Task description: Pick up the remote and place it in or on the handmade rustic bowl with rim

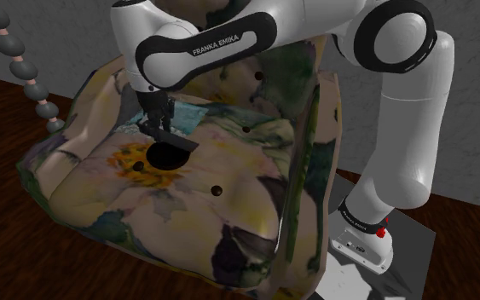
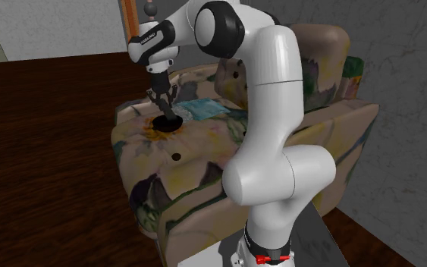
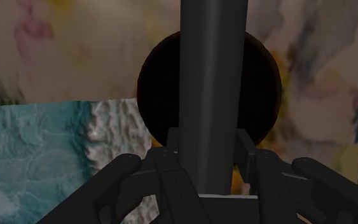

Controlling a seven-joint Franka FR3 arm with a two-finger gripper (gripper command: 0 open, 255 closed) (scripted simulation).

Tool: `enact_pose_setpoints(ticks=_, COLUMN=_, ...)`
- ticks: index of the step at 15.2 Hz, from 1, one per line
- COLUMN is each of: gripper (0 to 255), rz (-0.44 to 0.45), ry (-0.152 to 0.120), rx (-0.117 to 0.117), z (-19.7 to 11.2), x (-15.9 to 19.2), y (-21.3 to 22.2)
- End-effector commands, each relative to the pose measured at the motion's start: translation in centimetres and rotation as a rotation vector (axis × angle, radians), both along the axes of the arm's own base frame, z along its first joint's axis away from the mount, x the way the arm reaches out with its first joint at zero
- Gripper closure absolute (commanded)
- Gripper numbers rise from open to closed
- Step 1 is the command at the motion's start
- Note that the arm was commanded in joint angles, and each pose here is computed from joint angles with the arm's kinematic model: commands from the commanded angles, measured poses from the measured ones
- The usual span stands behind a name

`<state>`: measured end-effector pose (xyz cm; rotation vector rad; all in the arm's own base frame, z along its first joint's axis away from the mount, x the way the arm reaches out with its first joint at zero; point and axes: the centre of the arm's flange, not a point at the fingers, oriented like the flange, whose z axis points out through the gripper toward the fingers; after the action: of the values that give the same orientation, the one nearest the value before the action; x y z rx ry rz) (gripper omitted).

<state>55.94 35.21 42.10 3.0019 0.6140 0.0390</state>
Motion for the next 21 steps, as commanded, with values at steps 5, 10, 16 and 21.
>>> enact_pose_setpoints(ticks=5, gripper=255, rz=-0.001, ry=0.0, rx=0.0, z=-3.0, x=0.3, y=0.4)
enact_pose_setpoints(ticks=10, gripper=255, rz=-0.001, ry=0.0, rx=0.0, z=-5.3, x=0.3, y=0.4)
enact_pose_setpoints(ticks=16, gripper=255, rz=-0.001, ry=0.0, rx=0.0, z=-5.3, x=0.3, y=0.4)
enact_pose_setpoints(ticks=21, gripper=0, rz=-0.001, ry=0.0, rx=0.0, z=-5.3, x=0.3, y=0.4)
